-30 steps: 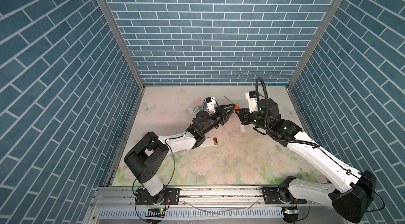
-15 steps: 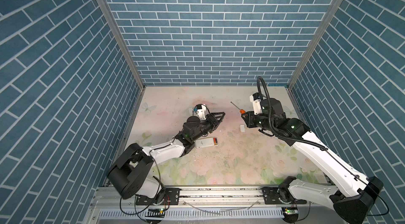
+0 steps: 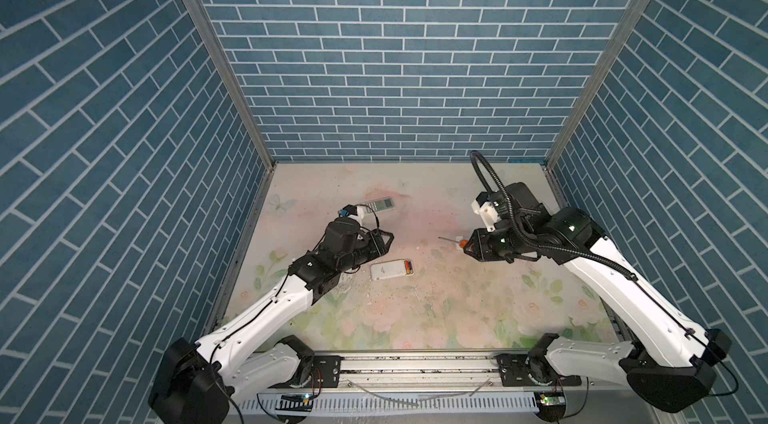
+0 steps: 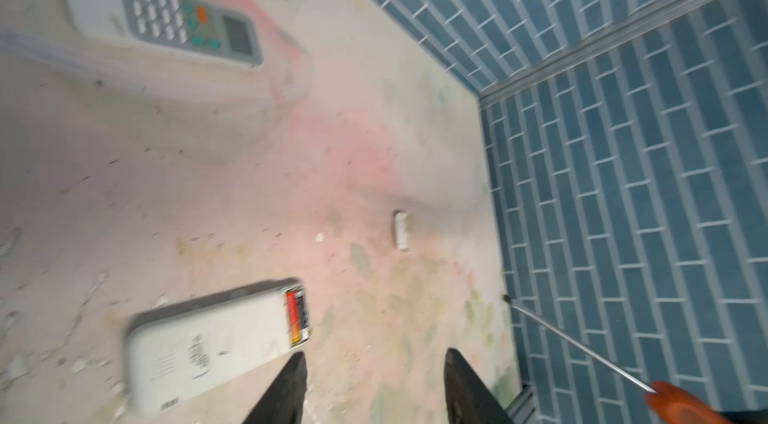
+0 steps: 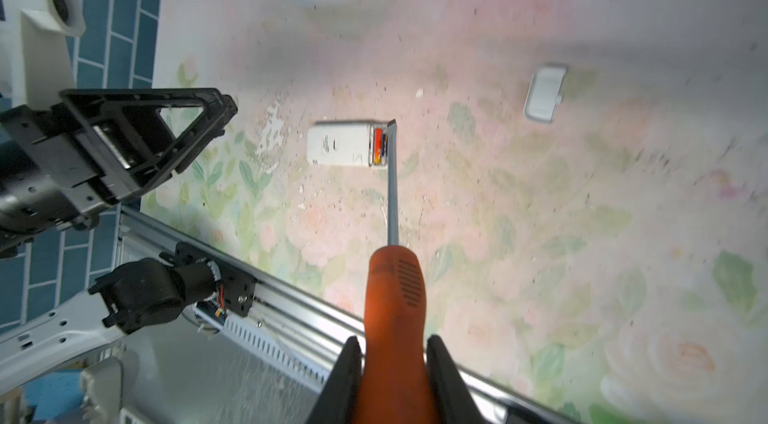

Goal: Unload the batteries from the remote control

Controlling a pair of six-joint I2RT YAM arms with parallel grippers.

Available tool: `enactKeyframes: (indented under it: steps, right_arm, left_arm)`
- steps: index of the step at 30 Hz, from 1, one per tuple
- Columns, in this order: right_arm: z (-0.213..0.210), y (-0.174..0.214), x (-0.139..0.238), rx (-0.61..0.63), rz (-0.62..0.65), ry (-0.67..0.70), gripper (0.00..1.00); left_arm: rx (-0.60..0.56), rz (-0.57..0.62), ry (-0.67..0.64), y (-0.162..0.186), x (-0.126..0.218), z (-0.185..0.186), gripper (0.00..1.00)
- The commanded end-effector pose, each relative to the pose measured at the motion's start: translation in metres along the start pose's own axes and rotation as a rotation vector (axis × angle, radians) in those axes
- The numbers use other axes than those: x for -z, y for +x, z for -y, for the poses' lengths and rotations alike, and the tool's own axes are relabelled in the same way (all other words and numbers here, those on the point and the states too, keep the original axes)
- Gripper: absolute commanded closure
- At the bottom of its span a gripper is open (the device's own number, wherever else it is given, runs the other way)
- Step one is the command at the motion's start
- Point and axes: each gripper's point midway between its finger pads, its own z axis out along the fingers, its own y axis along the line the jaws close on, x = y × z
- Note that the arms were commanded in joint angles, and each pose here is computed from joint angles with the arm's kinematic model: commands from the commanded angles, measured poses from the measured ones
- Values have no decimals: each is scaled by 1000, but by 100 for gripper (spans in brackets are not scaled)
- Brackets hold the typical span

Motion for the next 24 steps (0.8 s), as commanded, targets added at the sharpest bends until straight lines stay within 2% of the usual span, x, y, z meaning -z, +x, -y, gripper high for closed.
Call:
enactKeyframes:
  steps: [1,10,17,24]
  right_arm:
    - [-7,29,10,-119,-150,0,100]
    - [-20,35,-8,-177,-290,55,100]
    - [-28,29,-28,-193,-335,62,100]
    - [-25,23,-28,-186,-350,95,100]
  left_arm:
    - [-113,-136,-165,30,-4,-43,47]
    - [-381,-369,-332,47,-13,-68,40]
    - [-516,-411,-270,40,-32,-53,36]
    - [-661,-534,-262,57,-46,-54,29]
